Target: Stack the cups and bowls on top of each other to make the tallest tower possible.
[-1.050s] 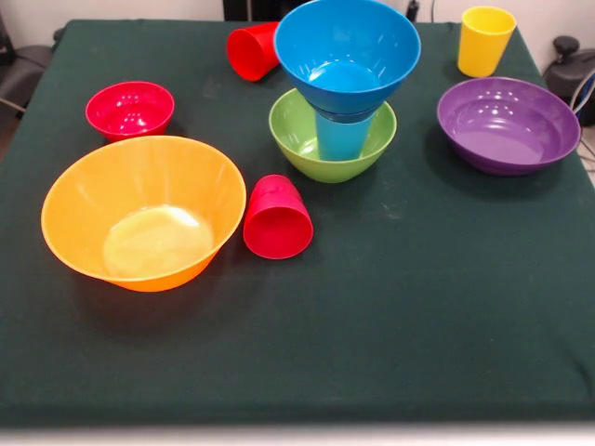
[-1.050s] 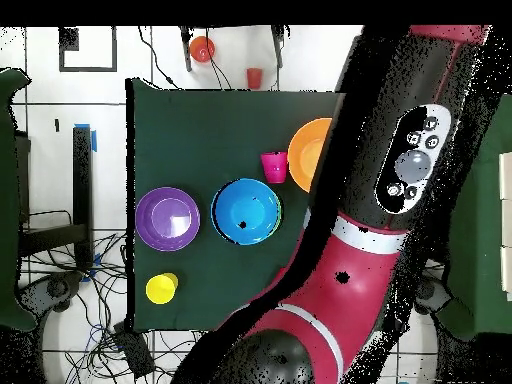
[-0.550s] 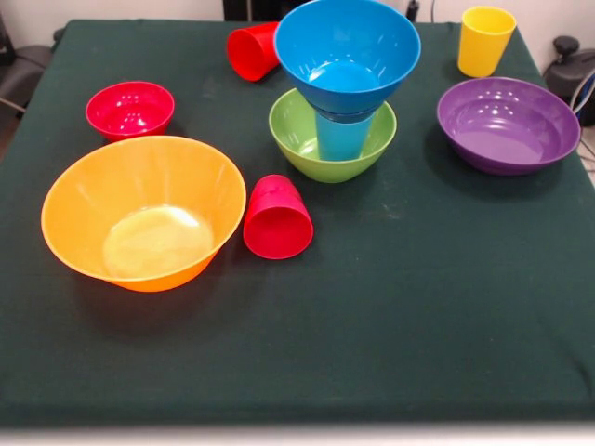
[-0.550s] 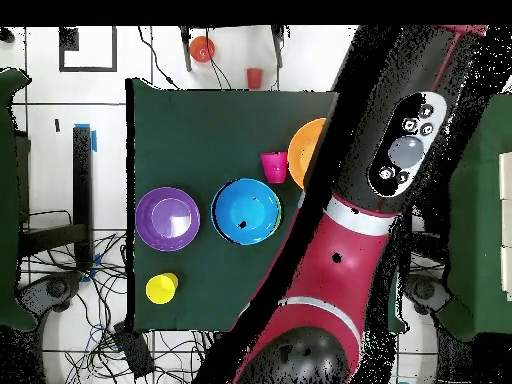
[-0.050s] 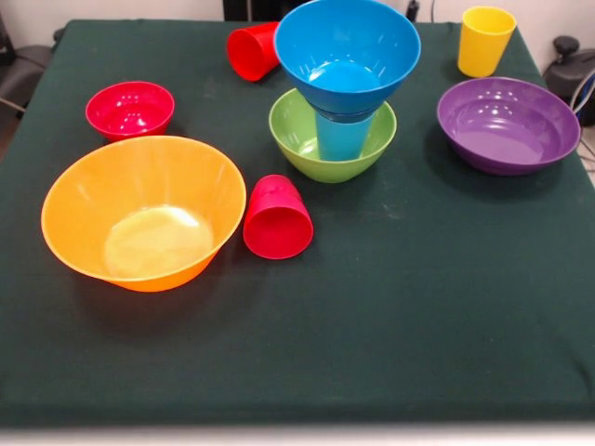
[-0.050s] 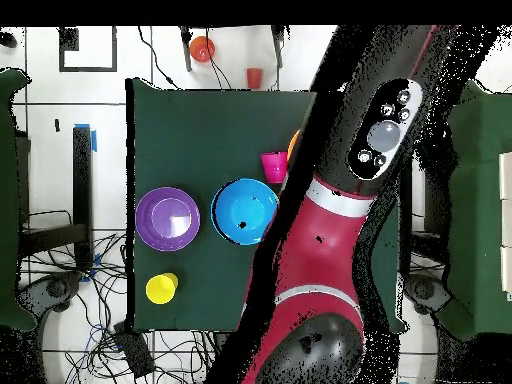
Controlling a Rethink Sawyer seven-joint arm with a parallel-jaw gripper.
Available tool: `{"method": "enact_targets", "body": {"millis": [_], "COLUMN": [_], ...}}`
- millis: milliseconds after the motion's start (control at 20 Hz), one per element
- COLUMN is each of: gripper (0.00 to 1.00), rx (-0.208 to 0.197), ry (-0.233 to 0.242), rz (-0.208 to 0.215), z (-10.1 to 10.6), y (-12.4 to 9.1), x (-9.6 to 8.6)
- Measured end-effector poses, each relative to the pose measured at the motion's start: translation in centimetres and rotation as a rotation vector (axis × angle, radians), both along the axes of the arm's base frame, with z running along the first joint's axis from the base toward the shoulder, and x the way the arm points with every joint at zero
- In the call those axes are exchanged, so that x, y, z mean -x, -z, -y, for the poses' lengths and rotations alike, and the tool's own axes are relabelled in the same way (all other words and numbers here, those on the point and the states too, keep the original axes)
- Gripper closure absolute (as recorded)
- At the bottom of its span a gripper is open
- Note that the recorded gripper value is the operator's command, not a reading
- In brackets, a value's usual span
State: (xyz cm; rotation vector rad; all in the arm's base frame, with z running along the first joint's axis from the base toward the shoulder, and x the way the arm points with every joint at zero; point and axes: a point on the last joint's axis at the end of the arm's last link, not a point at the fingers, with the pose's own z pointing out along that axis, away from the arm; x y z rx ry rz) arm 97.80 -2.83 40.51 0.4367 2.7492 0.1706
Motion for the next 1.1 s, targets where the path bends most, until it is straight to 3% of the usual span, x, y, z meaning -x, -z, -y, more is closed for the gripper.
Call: {"method": "enact_targets", "body": {"millis": [350,600,1100], "gripper": [0.0,0.0,0.0], "rx": [-0.005,-0.008,-0.073], "ry": [-0.035,-0.033,-0.033], "rz": [-0.01,-0.026,-0.054], "z": [-1.7,-2.1,-2.2], "y": [1.8,3.4,6.7], "x": [-1.1,-1.5,-2.0]}}
